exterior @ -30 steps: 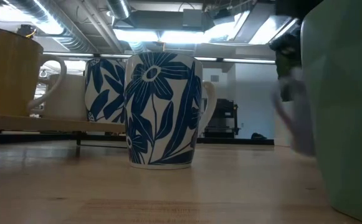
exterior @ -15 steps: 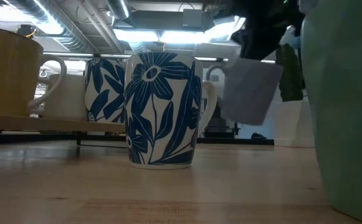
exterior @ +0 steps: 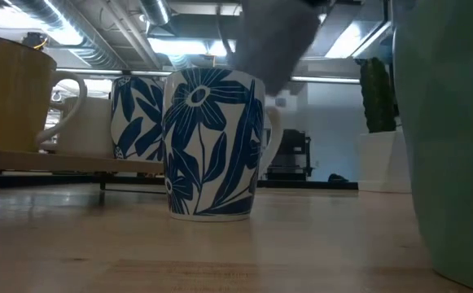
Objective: Place coffee mugs
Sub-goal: Move the purple mug to the bottom center of the table
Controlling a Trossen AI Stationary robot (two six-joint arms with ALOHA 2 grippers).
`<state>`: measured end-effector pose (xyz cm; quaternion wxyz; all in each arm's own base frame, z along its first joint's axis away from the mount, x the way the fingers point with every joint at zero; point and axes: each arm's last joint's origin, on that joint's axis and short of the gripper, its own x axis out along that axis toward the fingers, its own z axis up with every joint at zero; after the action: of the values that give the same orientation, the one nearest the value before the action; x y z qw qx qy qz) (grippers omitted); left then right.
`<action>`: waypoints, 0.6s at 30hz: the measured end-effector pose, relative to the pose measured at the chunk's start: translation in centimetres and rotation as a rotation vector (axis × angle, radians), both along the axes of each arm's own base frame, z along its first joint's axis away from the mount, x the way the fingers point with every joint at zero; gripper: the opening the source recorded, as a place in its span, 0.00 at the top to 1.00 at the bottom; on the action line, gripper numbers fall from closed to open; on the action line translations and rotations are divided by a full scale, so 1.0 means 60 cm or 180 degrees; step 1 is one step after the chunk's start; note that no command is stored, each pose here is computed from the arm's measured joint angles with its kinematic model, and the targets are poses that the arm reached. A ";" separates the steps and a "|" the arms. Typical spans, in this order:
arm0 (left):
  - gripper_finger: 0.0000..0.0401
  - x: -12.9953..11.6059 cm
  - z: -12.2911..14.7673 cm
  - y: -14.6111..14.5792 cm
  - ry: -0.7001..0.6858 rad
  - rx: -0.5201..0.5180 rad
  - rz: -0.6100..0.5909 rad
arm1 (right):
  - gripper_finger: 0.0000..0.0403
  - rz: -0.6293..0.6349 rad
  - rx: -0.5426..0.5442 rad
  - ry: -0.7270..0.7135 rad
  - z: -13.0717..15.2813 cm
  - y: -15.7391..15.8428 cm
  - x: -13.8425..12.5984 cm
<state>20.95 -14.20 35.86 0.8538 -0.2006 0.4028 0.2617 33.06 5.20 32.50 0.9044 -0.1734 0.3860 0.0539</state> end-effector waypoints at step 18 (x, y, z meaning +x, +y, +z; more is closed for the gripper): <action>0.53 -0.001 -0.001 -0.002 0.0164 0.0140 -0.0335 | 1.00 0.0875 0.0049 -0.0348 0.016 0.200 0.125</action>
<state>20.86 -14.29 35.81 0.8600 -0.1535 0.4288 0.2303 40.53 17.21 33.44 0.9095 -0.2204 0.3084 0.1708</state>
